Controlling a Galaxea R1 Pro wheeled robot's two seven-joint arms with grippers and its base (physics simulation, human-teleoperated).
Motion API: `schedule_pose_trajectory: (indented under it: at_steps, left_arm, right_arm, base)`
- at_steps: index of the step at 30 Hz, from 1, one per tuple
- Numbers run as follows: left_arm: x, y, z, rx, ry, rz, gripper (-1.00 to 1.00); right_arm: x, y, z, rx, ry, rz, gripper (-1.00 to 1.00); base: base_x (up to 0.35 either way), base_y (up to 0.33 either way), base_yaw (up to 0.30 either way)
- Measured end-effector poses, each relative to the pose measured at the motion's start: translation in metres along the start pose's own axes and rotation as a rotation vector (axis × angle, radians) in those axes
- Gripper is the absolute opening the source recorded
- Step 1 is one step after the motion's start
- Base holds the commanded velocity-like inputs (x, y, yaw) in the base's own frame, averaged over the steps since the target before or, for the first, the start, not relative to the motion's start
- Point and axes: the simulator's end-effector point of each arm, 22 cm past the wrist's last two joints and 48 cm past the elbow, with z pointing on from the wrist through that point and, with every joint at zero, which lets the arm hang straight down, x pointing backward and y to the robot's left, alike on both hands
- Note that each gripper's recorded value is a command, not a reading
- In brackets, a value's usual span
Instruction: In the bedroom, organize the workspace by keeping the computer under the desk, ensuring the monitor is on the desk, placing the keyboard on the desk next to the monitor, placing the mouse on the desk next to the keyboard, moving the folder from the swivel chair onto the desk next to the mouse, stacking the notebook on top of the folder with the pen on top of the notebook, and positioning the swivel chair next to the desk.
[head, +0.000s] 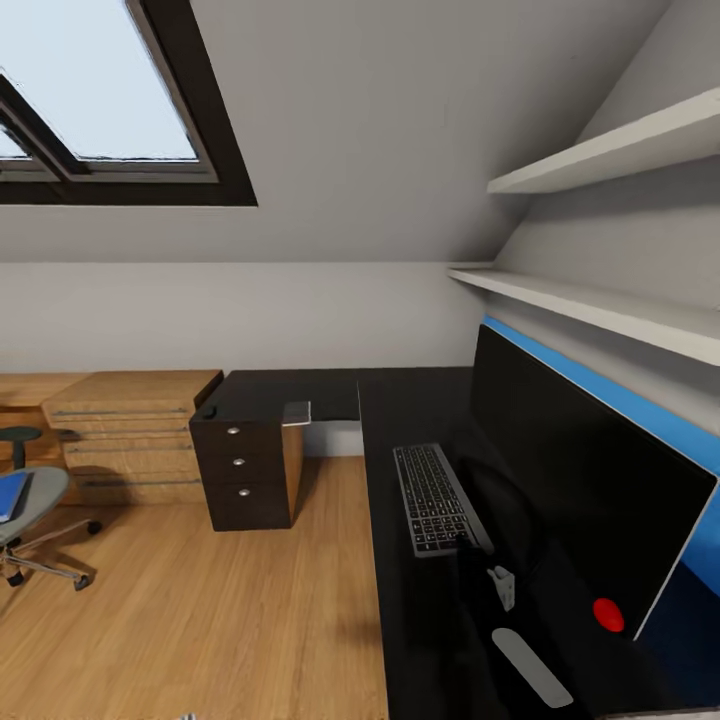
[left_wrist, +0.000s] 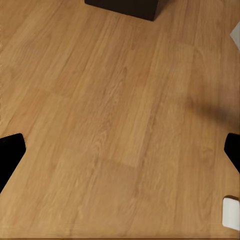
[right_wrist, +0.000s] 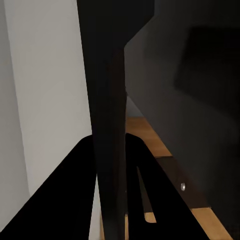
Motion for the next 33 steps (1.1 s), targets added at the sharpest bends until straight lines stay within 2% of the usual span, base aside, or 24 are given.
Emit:
schedule_pose_trajectory:
  at_steps: [12, 25, 33]
  left_arm:
    - [0.011, 0.001, 0.012, 0.0, -0.001, 0.0, 1.0]
    - [0.01, 0.0, 0.011, 0.006, -0.003, 0.003, 1.0]
    - [0.011, 0.0, 0.011, 0.007, -0.002, 0.005, 1.0]
  right_arm:
    - [0.0, -0.016, 0.004, 0.001, -0.001, -0.002, -1.0]
    - [-0.005, -0.016, 0.005, 0.003, -0.022, 0.009, -1.0]
    - [-0.011, -0.016, 0.005, 0.005, -0.034, 0.016, -1.0]
  base:
    - [-0.058, 0.0, 0.0]
    - [-0.023, -0.001, 0.0]
    - [0.026, -0.134, 0.0]
